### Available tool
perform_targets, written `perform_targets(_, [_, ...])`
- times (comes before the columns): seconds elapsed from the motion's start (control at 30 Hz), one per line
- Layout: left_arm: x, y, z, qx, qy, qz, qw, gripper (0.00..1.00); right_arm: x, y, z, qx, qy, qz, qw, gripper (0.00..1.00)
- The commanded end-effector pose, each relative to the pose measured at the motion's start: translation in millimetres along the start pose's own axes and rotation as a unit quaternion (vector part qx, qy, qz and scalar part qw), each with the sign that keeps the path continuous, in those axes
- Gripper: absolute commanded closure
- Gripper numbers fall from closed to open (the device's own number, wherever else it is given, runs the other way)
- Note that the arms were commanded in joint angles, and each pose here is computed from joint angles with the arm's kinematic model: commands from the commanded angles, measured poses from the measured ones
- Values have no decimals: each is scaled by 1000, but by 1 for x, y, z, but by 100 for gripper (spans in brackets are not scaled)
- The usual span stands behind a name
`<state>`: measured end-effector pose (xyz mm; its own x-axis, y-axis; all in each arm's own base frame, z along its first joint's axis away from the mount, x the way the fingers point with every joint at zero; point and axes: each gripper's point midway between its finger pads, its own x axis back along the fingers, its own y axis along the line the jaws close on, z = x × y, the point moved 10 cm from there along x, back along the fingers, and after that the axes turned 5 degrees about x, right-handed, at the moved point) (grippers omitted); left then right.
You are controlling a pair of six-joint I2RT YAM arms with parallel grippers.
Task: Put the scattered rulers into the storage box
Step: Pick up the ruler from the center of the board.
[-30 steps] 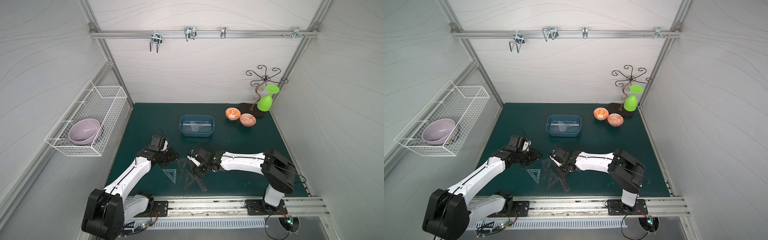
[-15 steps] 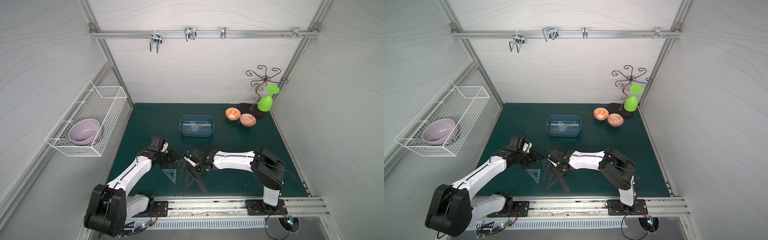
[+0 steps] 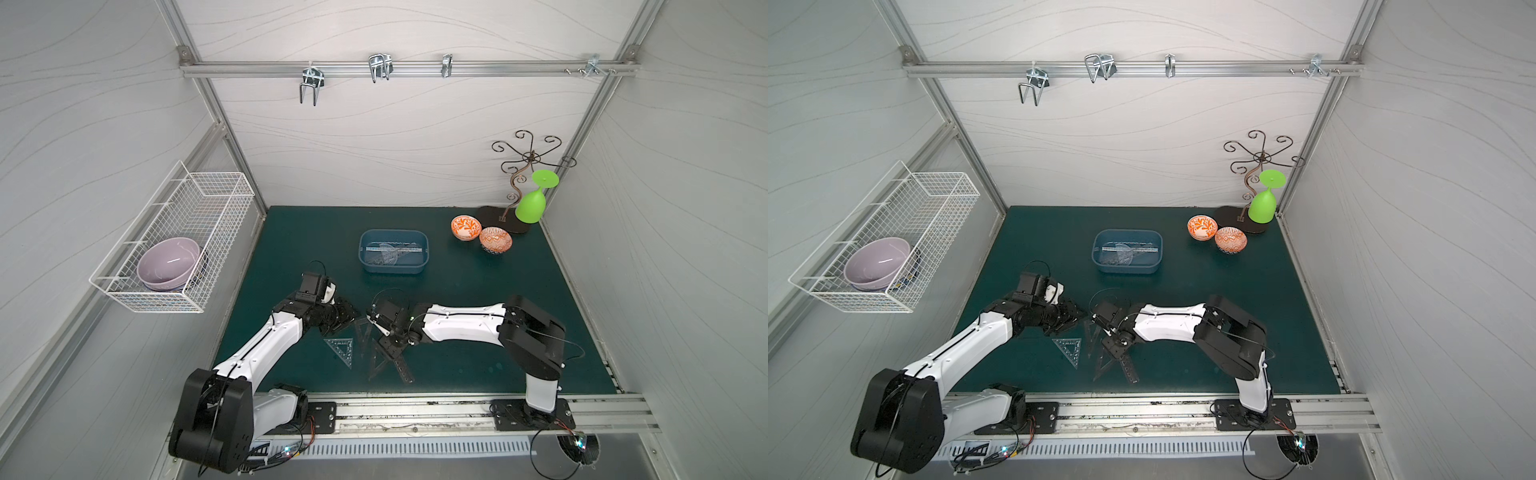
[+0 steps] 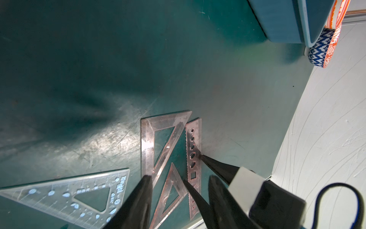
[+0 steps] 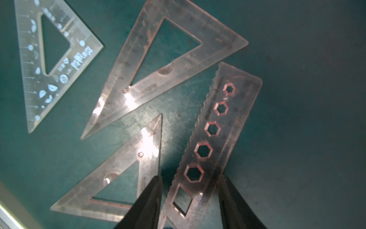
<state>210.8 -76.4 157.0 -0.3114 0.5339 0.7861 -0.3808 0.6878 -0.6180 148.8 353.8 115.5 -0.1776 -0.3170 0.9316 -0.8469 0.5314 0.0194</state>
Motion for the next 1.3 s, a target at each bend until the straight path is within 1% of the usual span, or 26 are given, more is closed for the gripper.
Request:
perform_targets(0.0, [1,-3,-4,-3,-4,14,1000,50,-11,-13,17,3,46,47,998,50])
perform_targets(0.37, [-1,-4,-6,-4,-4,15,1000,50,-10,-52,23,-34,45,78,995,52])
perform_targets(0.47, [-3,-4,-6,-2,1,23,1000,49,-6,-60,21,-46,38,67,996,53])
perform_targets(0.57, [-7,-5,-5,-3,12,38,999,49,17,-63,9,-69,-6,19,997,52])
perform_targets(0.63, [-9,-8,-2,-9,19,47,999,49,35,-67,5,-102,-41,-36,993,50])
perform_targets(0.7, [-13,-14,3,-19,27,54,998,49,49,-74,7,-144,-74,-105,981,48])
perform_targets(0.77, [-18,-21,9,-33,37,65,997,49,53,-82,17,-183,-90,-164,965,48])
perform_targets(0.83, [-23,-29,14,-49,48,71,995,49,52,-89,28,-216,-92,-204,950,49])
perform_targets(0.9, [-29,-33,17,-57,57,69,994,50,48,-90,42,-241,-89,-237,937,51])
perform_targets(0.97, [-33,-33,17,-55,62,68,994,50,45,-89,52,-258,-84,-254,928,54])
perform_targets(1.1, [-37,-37,17,-61,72,70,993,50,38,-84,70,-274,-71,-272,920,61])
perform_targets(1.27, [-41,-39,19,-65,75,67,993,50,28,-81,79,-280,-53,-291,913,62])
